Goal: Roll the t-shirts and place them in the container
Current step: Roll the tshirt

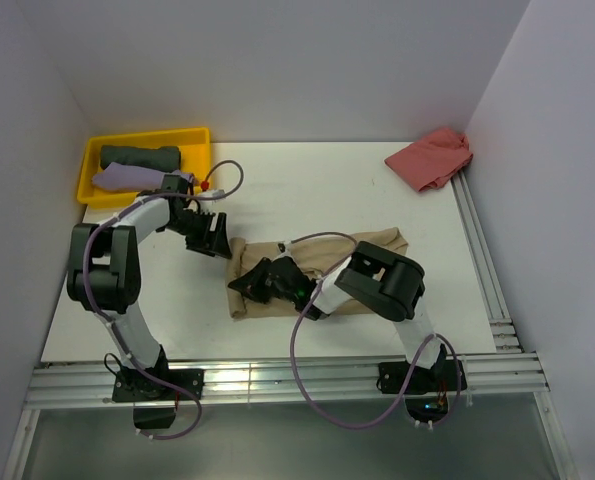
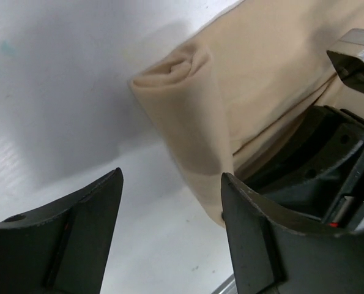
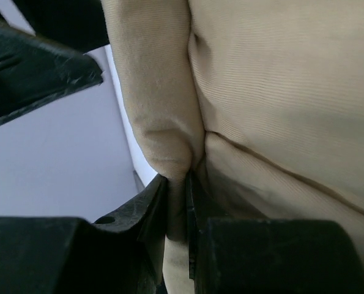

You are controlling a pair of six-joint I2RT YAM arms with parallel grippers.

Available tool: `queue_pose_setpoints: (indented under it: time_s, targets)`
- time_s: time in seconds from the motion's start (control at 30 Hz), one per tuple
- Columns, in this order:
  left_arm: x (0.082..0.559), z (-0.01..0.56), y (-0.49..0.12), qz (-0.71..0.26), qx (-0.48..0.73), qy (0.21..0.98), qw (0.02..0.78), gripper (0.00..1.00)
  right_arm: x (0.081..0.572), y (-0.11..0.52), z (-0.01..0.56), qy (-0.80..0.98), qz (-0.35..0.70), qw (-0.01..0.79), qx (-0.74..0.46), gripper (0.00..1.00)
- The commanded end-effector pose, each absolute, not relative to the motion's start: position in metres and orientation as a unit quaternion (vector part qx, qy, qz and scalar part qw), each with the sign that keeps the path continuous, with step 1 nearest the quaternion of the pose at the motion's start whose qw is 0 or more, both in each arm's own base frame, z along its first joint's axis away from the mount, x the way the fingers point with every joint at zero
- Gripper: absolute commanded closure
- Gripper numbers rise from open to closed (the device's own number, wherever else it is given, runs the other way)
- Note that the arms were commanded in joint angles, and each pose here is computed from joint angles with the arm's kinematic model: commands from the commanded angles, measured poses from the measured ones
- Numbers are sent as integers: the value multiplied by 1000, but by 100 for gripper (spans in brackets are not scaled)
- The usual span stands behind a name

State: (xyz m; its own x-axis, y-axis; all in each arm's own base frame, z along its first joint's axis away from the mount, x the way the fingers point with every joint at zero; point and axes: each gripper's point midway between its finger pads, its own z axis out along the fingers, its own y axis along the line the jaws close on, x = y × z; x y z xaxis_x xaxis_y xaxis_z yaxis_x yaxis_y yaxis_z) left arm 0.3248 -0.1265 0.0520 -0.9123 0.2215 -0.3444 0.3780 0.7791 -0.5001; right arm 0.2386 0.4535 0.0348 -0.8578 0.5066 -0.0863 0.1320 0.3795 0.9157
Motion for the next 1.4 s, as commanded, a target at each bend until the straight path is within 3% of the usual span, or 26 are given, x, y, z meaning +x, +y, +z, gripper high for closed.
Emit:
queue_pose_setpoints:
  time_s: [0.0,0.27,0.37,0.6,0.7,0.97,1.03,1.1,1.37]
  targets:
    - [334,47,-142,-302,177,924,152,30,235,452,53,774,572,168,215,100]
    - [331,34,-159,-285,192,928,143,39,231,445,30,785,556,142,234,100]
    - [329,27,-161,-271,192,933,136,47,234,438,23,788,544,148,247,92]
    - [332,11,-158,-227,188,947,124,59,232,419,19,826,472,184,248,57]
    - [331,7,-157,-211,189,951,121,60,228,409,23,847,423,213,240,52]
    - [331,2,-157,-190,197,954,122,61,209,384,52,881,299,294,219,52]
    - [330,0,-156,-188,199,955,118,61,201,374,54,892,255,314,201,57]
    - [328,-2,-157,-188,199,955,114,62,201,377,66,895,242,329,179,72]
    - [328,-4,-157,-185,204,955,110,61,216,413,93,908,187,362,104,80]
